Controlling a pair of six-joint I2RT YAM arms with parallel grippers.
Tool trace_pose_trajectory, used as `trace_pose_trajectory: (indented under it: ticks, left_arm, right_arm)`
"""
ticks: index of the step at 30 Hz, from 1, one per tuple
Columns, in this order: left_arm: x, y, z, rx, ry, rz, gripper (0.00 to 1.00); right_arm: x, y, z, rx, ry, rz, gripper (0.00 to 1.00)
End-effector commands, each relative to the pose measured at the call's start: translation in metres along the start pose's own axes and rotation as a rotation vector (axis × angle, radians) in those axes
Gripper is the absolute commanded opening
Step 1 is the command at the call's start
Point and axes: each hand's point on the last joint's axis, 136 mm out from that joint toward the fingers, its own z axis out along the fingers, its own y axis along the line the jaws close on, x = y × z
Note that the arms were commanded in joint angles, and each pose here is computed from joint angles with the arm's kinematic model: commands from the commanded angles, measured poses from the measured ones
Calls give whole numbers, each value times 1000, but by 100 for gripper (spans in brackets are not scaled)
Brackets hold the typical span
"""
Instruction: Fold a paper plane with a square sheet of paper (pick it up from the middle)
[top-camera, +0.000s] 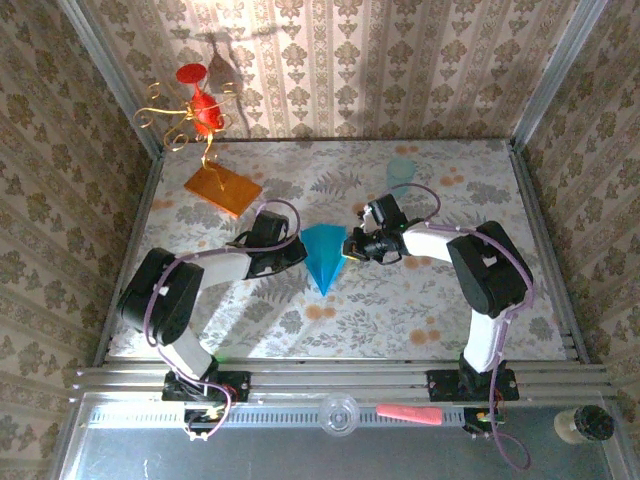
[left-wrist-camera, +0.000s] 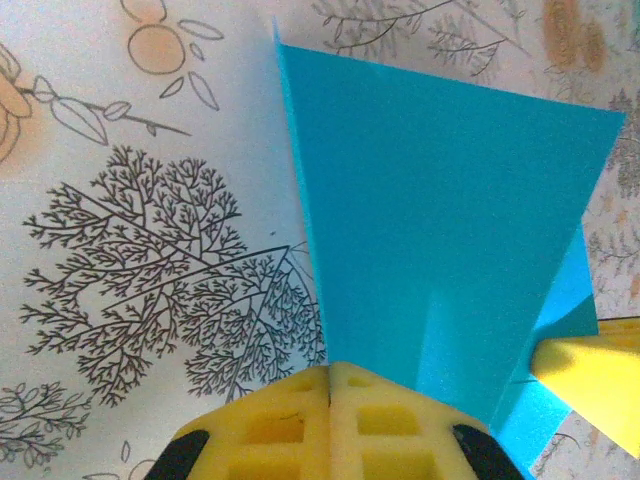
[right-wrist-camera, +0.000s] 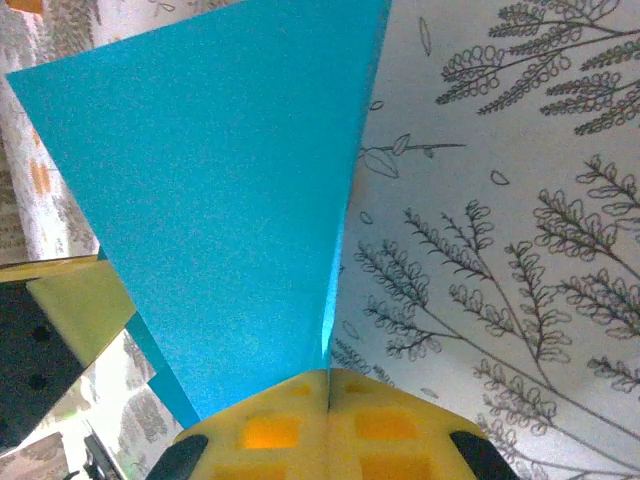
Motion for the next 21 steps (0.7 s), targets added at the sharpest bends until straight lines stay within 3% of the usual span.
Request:
trace_pose_trajectory:
  ticks: [1,8,16,21]
  left_arm:
    - [6,5,7,5,36,-22,0]
    - [7,5,9,7,49,-23,0]
    - [5,-1,7,23,40,-18,0]
    - [4,-3,7,28,37,-17,0]
  right_arm:
    - [3,-13,5,55,40,-1,6]
    - [0,-14,-1,106,46,2,13]
    - [-2,2,-41,197,-36,-22,38]
    - [24,17,-42,225,-21,-54,46]
